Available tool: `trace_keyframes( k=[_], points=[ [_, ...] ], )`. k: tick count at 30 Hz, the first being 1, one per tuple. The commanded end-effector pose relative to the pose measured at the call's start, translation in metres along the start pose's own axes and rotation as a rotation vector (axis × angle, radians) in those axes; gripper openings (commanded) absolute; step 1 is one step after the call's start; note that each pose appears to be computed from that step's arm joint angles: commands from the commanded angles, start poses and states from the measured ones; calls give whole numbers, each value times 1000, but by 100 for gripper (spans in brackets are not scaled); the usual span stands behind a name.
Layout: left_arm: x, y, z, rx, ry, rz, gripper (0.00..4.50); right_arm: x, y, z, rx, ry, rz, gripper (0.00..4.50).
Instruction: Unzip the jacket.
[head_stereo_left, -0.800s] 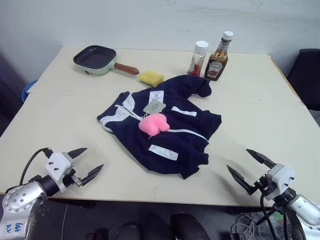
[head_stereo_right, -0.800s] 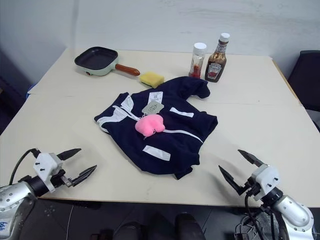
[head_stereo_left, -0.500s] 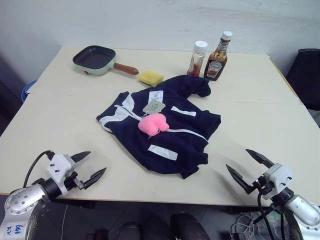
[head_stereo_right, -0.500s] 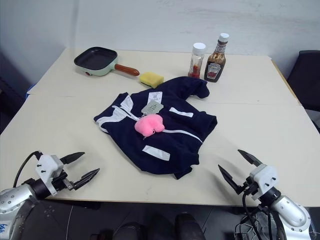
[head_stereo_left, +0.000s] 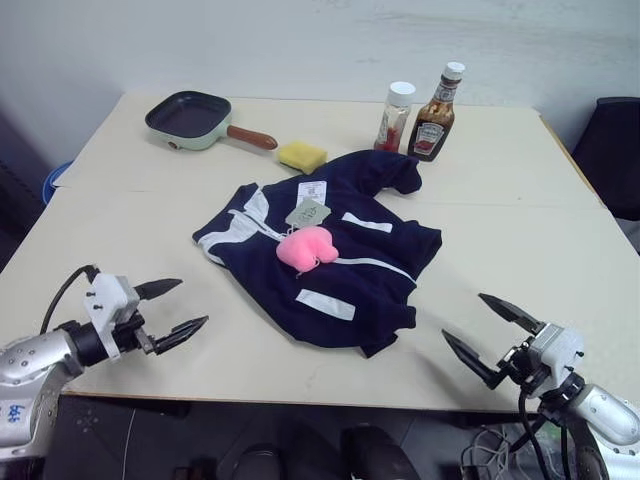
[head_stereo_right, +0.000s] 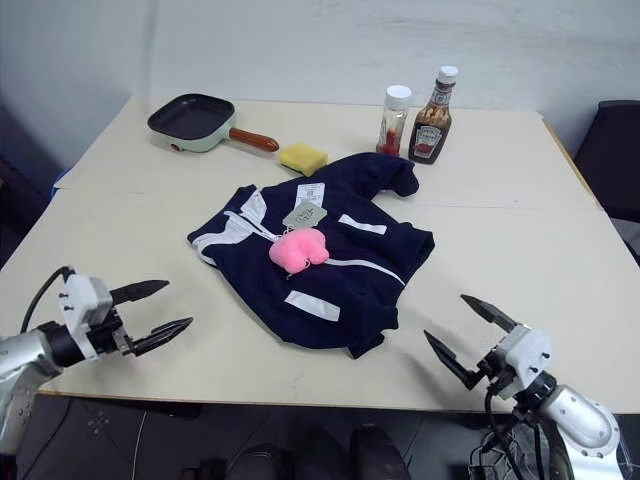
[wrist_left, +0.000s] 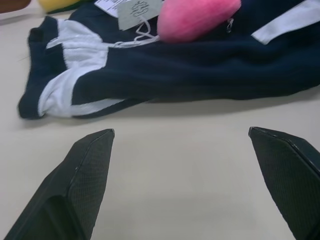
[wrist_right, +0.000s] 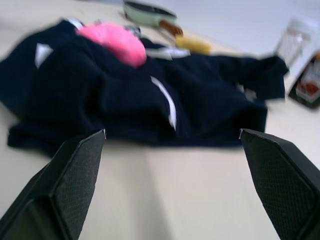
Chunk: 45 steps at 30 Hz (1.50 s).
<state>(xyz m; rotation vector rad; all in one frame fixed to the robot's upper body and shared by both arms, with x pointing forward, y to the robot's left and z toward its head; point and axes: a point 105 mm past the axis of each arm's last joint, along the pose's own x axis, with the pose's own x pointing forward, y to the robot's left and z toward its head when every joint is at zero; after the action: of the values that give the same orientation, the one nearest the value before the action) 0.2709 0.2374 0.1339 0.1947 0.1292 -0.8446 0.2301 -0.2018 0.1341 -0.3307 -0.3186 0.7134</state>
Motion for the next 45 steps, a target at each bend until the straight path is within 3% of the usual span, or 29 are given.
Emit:
trace_keyframes(
  k=[1,6,11,17,22,24,27,31,36,45],
  points=[
    [53,-3,24,-4,-94,-46,450,18,0,30,-39,-133,9,447],
    [117,-4,49,0,-146,-106,450,23,2,30,-19,-127,17,447],
    [161,1,33,66,-20,-138,450,24,-3,30,-15,-109,-17,447],
    [184,1,38,52,-33,-185,267,22,-9,31,-20,-100,-50,450],
    [162,37,57,-79,-233,-40,118,25,-6,36,-17,-128,-19,450],
    [125,70,70,-142,-401,140,58,33,4,40,-9,-151,65,450],
    [64,107,69,-153,-501,416,6,47,25,45,-8,-175,241,450],
    [-26,135,58,36,-399,801,6,62,51,50,15,-228,436,450],
    [-125,150,20,-3,-213,1183,6,74,56,40,23,-252,509,450],
    [-125,144,-1,-81,-90,1088,291,63,46,32,33,-157,476,450]
  ],
)
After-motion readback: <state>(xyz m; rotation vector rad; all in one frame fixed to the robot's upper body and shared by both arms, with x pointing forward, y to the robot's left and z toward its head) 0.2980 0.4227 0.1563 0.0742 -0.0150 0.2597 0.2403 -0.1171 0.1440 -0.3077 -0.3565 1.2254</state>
